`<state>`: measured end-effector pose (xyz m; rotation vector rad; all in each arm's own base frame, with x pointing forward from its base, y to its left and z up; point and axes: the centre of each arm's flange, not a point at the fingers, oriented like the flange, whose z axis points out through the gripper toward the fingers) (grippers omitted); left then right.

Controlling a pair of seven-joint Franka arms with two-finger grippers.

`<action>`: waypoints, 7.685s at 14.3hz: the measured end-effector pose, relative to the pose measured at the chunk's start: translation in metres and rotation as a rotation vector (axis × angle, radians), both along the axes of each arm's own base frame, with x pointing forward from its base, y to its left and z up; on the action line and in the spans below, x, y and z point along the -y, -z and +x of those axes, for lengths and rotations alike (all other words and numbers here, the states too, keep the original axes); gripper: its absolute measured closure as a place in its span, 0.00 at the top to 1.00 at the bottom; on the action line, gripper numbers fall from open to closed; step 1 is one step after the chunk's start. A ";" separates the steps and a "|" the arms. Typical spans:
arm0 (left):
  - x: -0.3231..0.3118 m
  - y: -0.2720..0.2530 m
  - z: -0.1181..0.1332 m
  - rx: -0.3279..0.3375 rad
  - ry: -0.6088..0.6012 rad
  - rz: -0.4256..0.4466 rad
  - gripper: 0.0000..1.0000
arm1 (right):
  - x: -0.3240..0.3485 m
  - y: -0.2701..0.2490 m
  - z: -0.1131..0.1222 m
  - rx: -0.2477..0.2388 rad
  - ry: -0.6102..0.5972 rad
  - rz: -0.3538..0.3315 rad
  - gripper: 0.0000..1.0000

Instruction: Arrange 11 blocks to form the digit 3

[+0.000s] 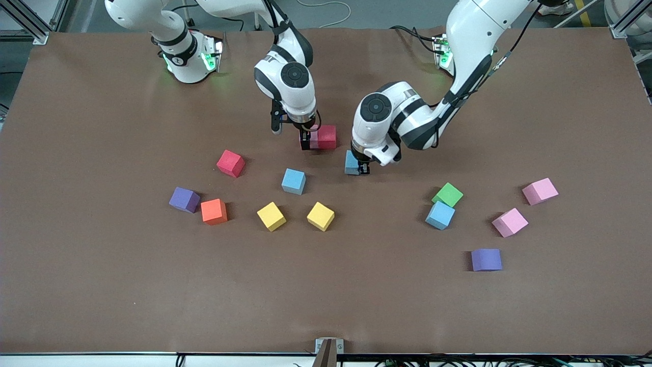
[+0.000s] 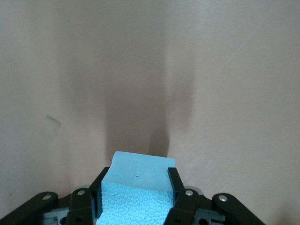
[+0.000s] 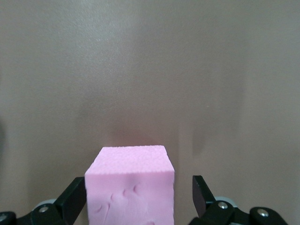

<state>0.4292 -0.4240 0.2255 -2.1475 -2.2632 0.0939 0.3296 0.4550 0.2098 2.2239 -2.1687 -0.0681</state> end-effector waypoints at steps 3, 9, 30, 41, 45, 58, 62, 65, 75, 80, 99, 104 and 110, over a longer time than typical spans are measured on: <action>0.001 0.001 -0.004 -0.006 -0.037 0.004 0.53 | 0.000 -0.033 0.001 -0.006 -0.011 0.007 1.00; 0.013 0.003 -0.030 -0.025 -0.066 0.017 0.53 | 0.041 -0.082 0.055 0.012 -0.176 0.044 1.00; 0.023 0.012 -0.066 -0.049 -0.065 0.044 0.53 | 0.047 -0.014 0.179 0.053 -1.198 0.064 1.00; 0.027 0.023 -0.089 -0.068 -0.041 0.068 0.53 | 0.037 -0.002 0.166 0.042 -1.210 0.061 0.60; 0.030 0.023 -0.093 -0.068 -0.034 0.068 0.53 | 0.041 -0.003 0.170 0.046 -1.199 0.059 0.53; 0.033 0.020 -0.090 -0.058 -0.038 0.046 0.53 | 0.116 -0.100 0.237 0.033 -1.202 0.083 0.53; 0.034 0.019 -0.090 -0.058 -0.038 0.045 0.53 | 0.116 -0.098 0.233 0.007 -1.214 0.088 0.53; 0.034 0.020 -0.091 -0.059 -0.038 0.045 0.53 | 0.113 -0.098 0.231 0.003 -1.222 0.091 0.53; 0.033 0.022 -0.087 -0.061 -0.046 0.045 0.68 | 0.112 -0.094 0.227 -0.027 -1.258 0.099 0.53; 0.033 0.024 -0.084 -0.062 -0.045 0.045 1.00 | 0.110 -0.094 0.225 -0.027 -1.266 0.100 0.53; -0.052 -0.131 0.109 0.006 0.271 0.080 1.00 | 0.031 -0.037 0.140 0.092 -1.528 0.088 0.53; -0.122 -0.142 0.182 0.055 0.560 0.131 1.00 | 0.020 -0.024 0.115 0.077 -1.530 0.088 0.53; -0.164 -0.149 0.219 0.050 0.956 0.159 1.00 | 0.016 -0.005 0.089 0.070 -1.543 0.084 0.53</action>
